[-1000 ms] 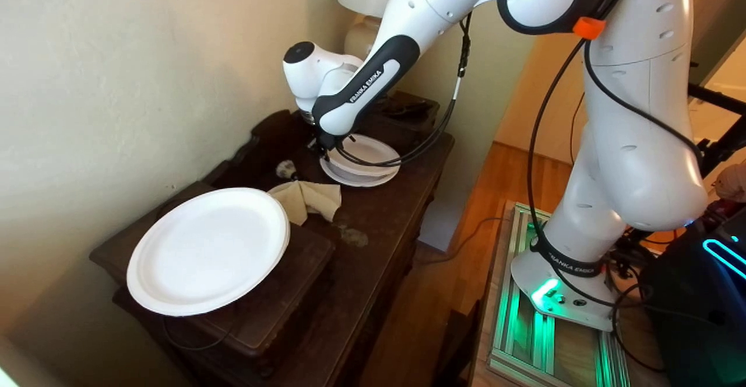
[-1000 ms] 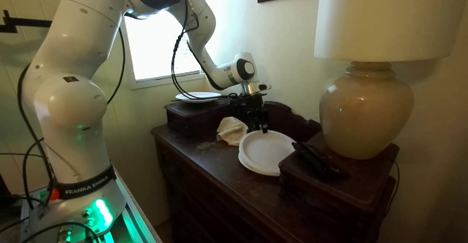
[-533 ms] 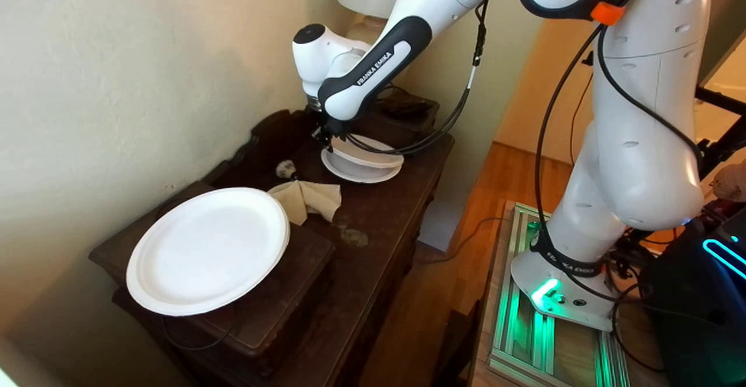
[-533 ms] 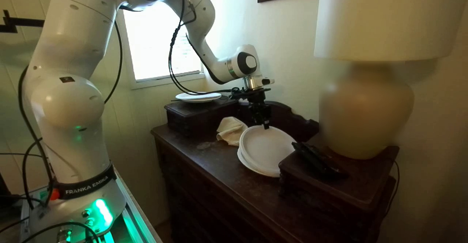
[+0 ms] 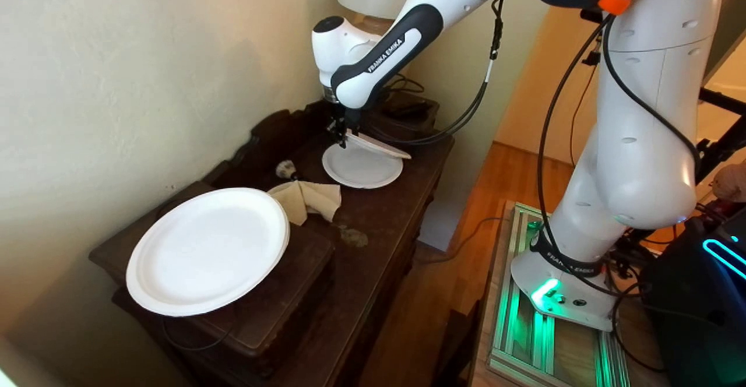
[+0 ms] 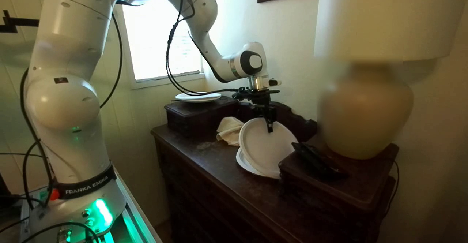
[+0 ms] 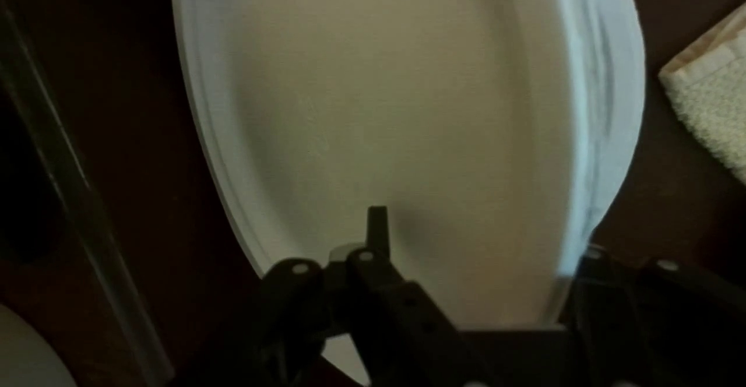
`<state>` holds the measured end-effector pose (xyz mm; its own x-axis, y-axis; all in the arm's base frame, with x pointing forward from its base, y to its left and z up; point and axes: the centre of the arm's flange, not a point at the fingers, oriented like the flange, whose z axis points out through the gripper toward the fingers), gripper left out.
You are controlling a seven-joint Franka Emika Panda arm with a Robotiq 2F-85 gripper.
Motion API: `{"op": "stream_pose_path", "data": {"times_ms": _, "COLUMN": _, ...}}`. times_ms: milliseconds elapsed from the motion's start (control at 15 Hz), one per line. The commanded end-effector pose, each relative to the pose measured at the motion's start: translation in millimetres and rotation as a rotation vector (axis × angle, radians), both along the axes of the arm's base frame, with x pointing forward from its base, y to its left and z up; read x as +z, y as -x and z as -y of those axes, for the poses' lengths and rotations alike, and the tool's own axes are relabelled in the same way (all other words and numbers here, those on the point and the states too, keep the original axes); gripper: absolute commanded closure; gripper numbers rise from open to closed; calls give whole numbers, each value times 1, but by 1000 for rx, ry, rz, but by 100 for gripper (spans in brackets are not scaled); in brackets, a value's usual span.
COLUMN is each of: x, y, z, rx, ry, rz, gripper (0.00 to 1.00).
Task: Move some of the plate on the right to the stack of plates on the left
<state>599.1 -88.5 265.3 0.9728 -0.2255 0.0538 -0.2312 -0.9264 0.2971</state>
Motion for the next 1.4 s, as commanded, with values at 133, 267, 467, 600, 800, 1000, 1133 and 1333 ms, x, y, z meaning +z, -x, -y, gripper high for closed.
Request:
{"op": "stream_pose_path", "data": {"times_ms": 133, "x": 7, "y": 13, "z": 9, "rx": 20, "ry": -47, "rz": -10, "gripper": 38}}
{"op": "stream_pose_path", "data": {"times_ms": 267, "x": 10, "y": 13, "z": 9, "rx": 26, "ry": -48, "rz": -10, "gripper": 40}}
{"op": "stream_pose_path", "data": {"times_ms": 467, "x": 17, "y": 13, "z": 8, "rx": 33, "ry": -51, "rz": -8, "gripper": 63}}
{"op": "stream_pose_path", "data": {"times_ms": 600, "x": 26, "y": 16, "z": 7, "rx": 37, "ry": -38, "rz": -7, "gripper": 77}}
{"op": "stream_pose_path", "data": {"times_ms": 800, "x": 47, "y": 21, "z": 8, "rx": 50, "ry": -17, "rz": -2, "gripper": 98}}
{"op": "stream_pose_path", "data": {"times_ms": 1000, "x": 71, "y": 29, "z": 10, "rx": 70, "ry": 9, "rz": -1, "gripper": 97}}
{"op": "stream_pose_path", "data": {"times_ms": 1133, "x": 84, "y": 34, "z": 10, "rx": 82, "ry": 16, "rz": -1, "gripper": 96}}
{"op": "stream_pose_path", "data": {"times_ms": 1333, "x": 98, "y": 44, "z": 13, "rx": 132, "ry": 11, "rz": -7, "gripper": 96}}
